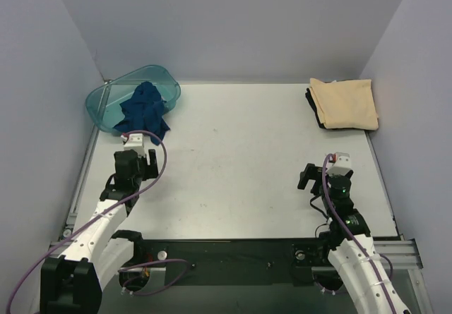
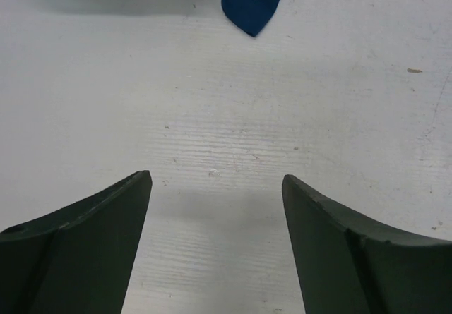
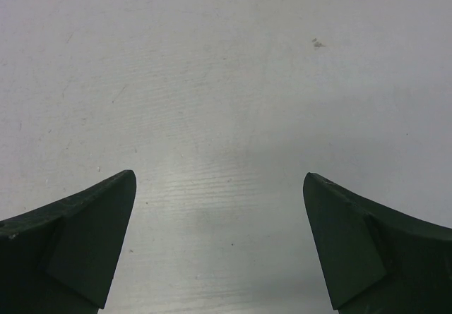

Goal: Fold and stack the t-shirts
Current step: Grab crumpled tshirt from bin with the left arm, then move the tshirt to the center of the board, then flatten out the tshirt

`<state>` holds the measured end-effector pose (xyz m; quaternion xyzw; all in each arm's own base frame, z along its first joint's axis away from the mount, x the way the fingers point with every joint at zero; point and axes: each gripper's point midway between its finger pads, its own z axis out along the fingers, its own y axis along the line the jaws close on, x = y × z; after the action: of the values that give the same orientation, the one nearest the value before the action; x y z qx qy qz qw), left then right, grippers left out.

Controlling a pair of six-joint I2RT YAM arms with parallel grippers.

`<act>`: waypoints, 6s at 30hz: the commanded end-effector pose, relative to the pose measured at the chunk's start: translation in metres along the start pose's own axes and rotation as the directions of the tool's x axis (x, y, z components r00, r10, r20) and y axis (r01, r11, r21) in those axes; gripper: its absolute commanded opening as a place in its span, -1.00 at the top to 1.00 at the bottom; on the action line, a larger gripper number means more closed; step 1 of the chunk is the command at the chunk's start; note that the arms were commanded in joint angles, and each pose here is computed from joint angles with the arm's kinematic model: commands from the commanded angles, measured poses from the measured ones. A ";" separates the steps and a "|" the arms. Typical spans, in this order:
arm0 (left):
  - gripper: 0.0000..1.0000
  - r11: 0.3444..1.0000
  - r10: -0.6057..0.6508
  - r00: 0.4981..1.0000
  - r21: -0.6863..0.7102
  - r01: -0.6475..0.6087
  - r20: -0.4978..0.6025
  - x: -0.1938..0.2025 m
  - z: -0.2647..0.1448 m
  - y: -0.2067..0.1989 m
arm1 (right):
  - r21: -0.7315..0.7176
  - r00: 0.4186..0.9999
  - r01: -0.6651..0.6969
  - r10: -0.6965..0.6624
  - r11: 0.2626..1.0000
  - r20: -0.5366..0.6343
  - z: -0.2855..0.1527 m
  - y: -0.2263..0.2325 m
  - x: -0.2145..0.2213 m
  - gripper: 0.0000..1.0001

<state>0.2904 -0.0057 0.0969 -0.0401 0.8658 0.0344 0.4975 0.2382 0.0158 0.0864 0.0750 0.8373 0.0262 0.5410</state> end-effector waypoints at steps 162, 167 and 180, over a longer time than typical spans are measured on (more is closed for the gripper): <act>0.91 0.398 0.850 0.525 0.589 -0.703 0.052 -0.013 0.013 -0.140 | -0.339 0.816 0.076 -0.254 0.938 -0.519 -0.027 0.100 -0.110 1.00; -0.24 0.469 0.834 0.551 0.486 -0.738 0.031 -0.045 0.034 -0.142 | -0.325 0.823 -0.014 -0.173 0.946 -0.541 -0.037 0.103 -0.099 1.00; 0.11 -0.001 0.918 0.292 0.737 -0.676 0.269 0.086 -0.076 -0.198 | -0.273 0.856 -0.118 -0.041 0.955 -0.515 -0.033 0.102 -0.115 1.00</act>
<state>0.2313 -0.2455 0.1214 0.6298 0.7085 -0.0867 0.3064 0.2656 0.0939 0.2094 -0.0063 0.9434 0.1602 0.2903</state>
